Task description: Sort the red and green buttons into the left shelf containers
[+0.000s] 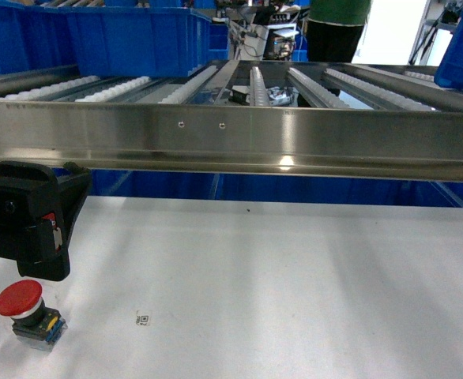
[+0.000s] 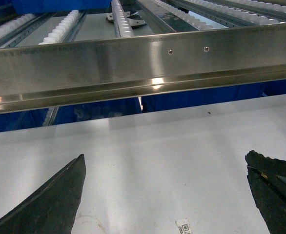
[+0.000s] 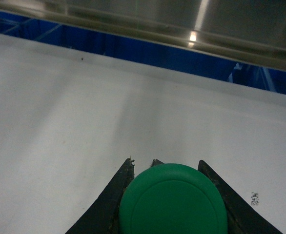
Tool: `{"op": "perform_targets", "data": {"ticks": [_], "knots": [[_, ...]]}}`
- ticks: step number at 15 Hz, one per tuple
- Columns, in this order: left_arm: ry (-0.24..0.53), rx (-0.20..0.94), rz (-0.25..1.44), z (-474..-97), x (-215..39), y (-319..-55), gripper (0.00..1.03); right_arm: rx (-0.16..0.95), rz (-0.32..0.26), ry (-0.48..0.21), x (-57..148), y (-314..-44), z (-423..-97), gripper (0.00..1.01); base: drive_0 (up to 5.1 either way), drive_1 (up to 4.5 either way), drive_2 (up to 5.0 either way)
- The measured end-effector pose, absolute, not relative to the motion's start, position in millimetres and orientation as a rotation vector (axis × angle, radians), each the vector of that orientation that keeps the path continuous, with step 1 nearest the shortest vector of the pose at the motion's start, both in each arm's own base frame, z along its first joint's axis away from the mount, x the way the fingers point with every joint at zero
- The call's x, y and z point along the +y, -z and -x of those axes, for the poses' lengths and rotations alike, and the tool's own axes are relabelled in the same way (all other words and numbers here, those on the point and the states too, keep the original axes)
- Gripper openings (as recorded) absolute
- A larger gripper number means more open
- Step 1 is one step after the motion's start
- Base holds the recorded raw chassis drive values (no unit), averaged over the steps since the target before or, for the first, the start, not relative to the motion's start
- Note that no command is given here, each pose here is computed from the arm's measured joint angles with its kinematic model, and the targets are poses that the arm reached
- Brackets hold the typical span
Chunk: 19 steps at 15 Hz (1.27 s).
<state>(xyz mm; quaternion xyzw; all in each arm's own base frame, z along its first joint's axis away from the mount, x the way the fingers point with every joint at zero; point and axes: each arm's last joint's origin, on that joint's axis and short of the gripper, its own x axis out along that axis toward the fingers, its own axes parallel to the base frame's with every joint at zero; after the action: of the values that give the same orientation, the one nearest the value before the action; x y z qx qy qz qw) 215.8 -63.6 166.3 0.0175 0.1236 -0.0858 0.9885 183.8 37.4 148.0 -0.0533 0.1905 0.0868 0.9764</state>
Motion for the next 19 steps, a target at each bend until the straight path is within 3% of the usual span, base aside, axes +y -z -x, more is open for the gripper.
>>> {"op": "perform_targets", "data": {"ticks": [4,6,10,15,19], "knots": [[0.173,0.248,-0.035,-216,-64,-166,0.98,0.299,0.100,-0.131,23,-153,-153,0.33,0.0,0.00,0.0],[0.173,0.248,-0.035,-216,-64,-166,0.98,0.278,0.096,-0.095,18,-153,-149,0.33,0.0,0.00,0.0],[0.173,0.249,-0.035,-216,-64,-166,0.98,0.280,0.096,-0.094,18,-152,-149,0.33,0.0,0.00,0.0],[0.047,0.397,-0.083,-218,-59,-142,0.98,0.280,0.096,-0.094,18,-152,-149,0.33,0.0,0.00,0.0],[0.006,0.522,-0.093,-225,-51,-117,0.98,0.280,0.096,-0.094,18,-152,-149,0.33,0.0,0.00,0.0]]}}
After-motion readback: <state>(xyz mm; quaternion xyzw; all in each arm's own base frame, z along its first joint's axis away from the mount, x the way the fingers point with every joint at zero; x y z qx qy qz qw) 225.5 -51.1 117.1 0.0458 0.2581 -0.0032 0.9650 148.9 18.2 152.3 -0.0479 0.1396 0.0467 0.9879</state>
